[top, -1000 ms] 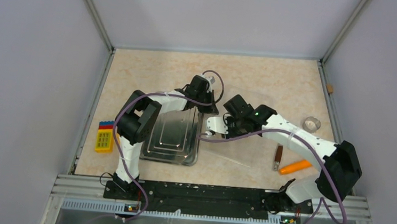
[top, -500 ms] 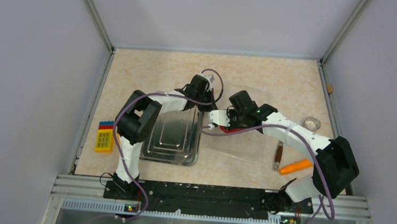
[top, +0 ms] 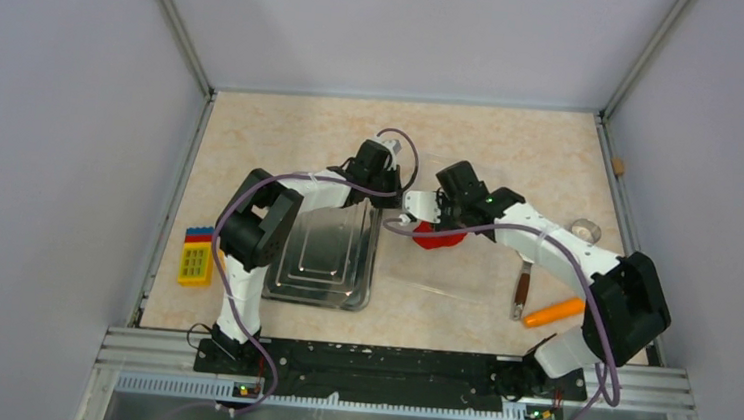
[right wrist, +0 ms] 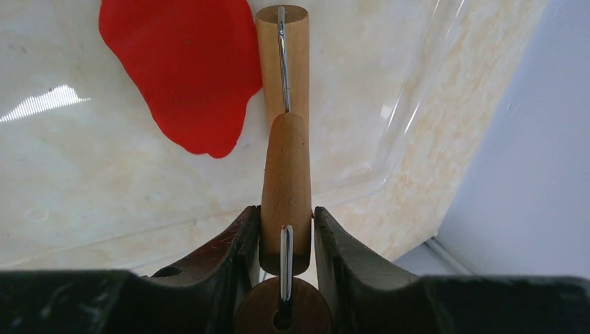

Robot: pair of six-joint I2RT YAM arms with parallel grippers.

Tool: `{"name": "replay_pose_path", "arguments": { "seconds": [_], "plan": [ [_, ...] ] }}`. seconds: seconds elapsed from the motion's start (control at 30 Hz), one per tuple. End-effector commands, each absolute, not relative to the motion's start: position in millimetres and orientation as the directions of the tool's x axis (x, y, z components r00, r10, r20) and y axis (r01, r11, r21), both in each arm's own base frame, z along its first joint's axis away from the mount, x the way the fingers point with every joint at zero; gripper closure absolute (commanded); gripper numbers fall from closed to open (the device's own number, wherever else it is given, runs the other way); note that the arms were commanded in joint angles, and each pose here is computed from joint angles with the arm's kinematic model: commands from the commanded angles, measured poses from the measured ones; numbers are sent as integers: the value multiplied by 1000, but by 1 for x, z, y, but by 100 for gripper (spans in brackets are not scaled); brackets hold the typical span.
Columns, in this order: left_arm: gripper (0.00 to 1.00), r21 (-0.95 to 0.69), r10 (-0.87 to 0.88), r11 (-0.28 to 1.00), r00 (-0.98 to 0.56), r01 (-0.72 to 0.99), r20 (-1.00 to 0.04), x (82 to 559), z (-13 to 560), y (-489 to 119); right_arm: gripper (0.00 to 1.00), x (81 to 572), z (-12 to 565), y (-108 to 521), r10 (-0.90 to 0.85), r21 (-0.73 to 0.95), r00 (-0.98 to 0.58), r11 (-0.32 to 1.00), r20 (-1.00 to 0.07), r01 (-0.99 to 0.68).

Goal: Roll out the dumpling wrappers from the dough

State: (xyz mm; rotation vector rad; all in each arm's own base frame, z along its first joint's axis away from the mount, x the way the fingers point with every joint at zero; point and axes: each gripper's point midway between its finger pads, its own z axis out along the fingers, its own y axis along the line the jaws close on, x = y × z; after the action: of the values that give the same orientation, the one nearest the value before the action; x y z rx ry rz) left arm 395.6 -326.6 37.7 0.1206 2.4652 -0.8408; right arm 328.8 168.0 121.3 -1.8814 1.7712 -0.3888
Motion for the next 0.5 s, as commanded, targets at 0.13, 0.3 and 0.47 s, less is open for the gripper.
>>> {"name": "replay_pose_path", "arguments": {
  "seconds": [0.13, 0.3, 0.47],
  "plan": [
    [100, -471, -39, 858, -889, 204, -457, 381, -4, -306, 100, 317, 202, 166, -968, -650, 126, 48, -219, -758],
    [100, -471, -37, 858, -889, 205, -456, 381, -5, -306, 100, 299, 195, 179, -957, -612, 182, -6, -226, -791],
    [100, -469, -37, 859, -890, 205, -455, 381, -6, -306, 100, 288, 165, 192, -950, -552, 231, -81, -209, -830]
  ]
}}
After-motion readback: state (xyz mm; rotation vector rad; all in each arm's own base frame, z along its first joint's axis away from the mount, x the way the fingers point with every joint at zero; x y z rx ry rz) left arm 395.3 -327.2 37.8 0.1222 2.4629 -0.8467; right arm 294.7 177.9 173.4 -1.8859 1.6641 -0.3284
